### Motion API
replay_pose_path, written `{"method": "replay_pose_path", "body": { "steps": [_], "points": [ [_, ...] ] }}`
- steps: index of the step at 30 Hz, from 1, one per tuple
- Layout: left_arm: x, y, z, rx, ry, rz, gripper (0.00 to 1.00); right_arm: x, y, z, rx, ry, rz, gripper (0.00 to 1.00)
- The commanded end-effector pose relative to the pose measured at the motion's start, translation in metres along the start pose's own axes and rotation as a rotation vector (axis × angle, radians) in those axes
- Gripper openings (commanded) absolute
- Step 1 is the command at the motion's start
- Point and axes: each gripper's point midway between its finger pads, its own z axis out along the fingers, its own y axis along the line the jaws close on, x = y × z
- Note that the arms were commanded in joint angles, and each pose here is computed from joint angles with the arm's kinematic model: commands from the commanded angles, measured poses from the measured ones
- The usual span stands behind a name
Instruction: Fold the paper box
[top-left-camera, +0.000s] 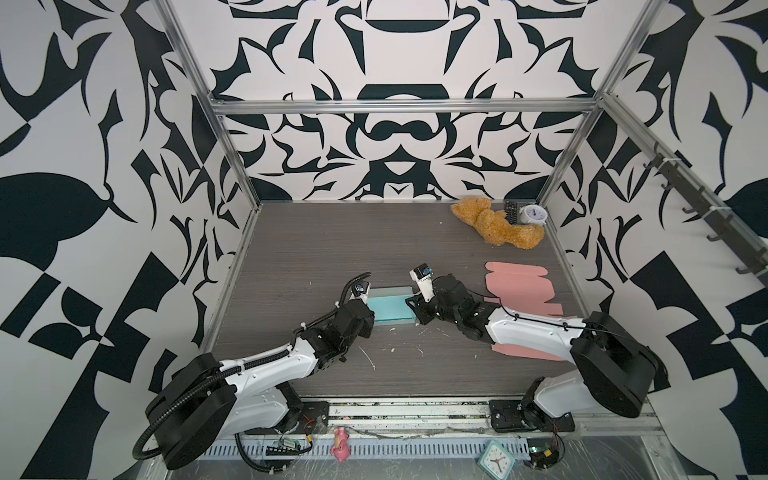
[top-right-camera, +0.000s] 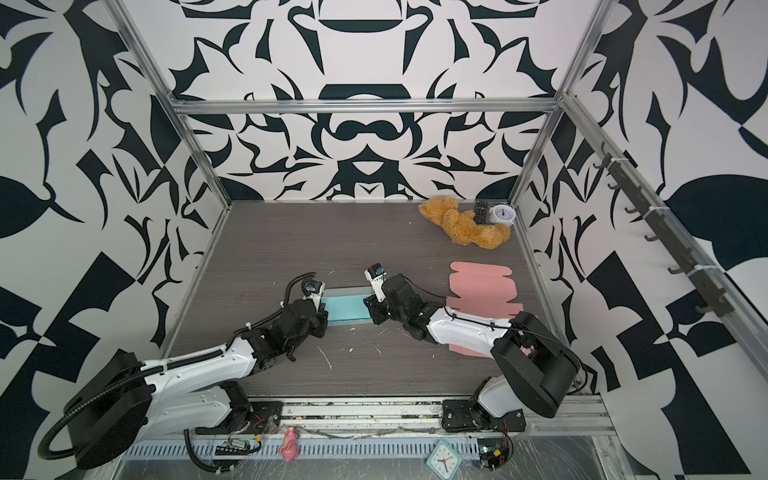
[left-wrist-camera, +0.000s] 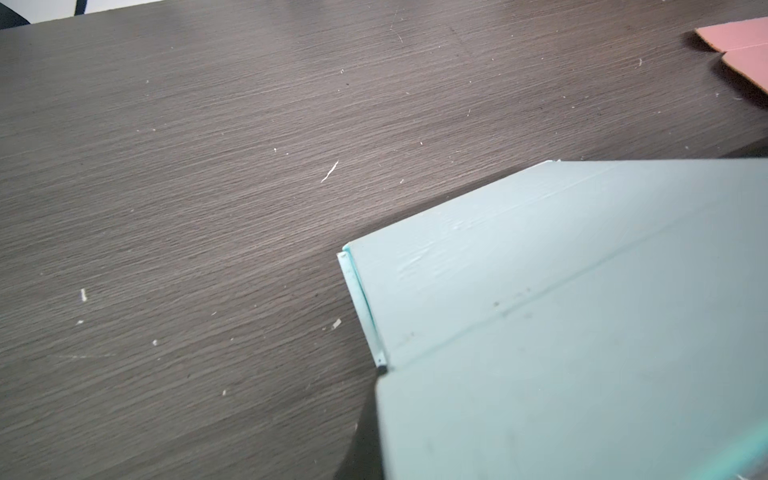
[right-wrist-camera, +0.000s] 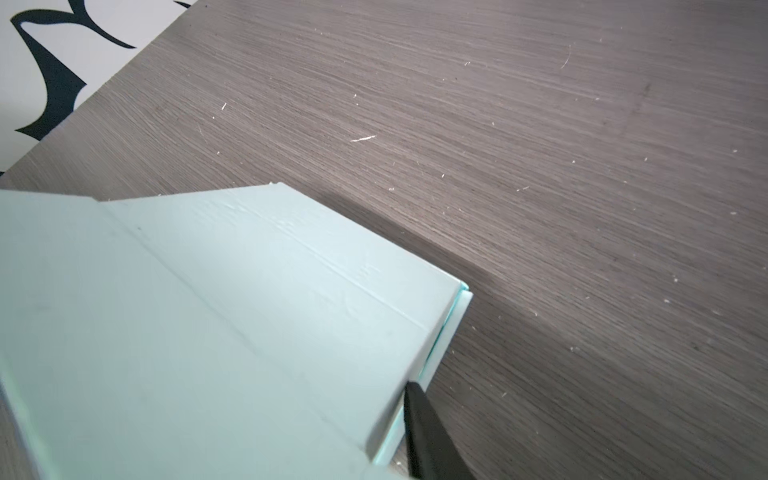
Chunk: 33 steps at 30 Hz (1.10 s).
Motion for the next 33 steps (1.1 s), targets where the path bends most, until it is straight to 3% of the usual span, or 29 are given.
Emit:
{"method": "replay_pose_path", "body": {
  "steps": [1, 7, 20, 26, 33],
  "points": [
    [0.002, -0.009, -0.001, 0.031, -0.013, -0.01, 0.09, -0.008, 0.007, -0.006, -0.024, -0.049, -0.025, 0.34],
    [0.01, -0.01, 0.002, 0.023, -0.005, 0.004, 0.09, -0.002, 0.004, -0.009, -0.016, -0.059, -0.024, 0.39],
    [0.015, -0.013, 0.002, 0.005, -0.01, 0.01, 0.09, 0.024, -0.007, -0.03, 0.018, -0.067, -0.01, 0.65],
    [0.018, -0.014, 0.003, -0.009, -0.007, 0.017, 0.09, 0.029, -0.001, -0.044, -0.022, -0.074, -0.012, 0.69],
    [0.02, -0.012, 0.0, -0.018, -0.014, 0.012, 0.1, 0.02, 0.017, -0.068, -0.104, -0.085, -0.112, 0.71]
  ]
}}
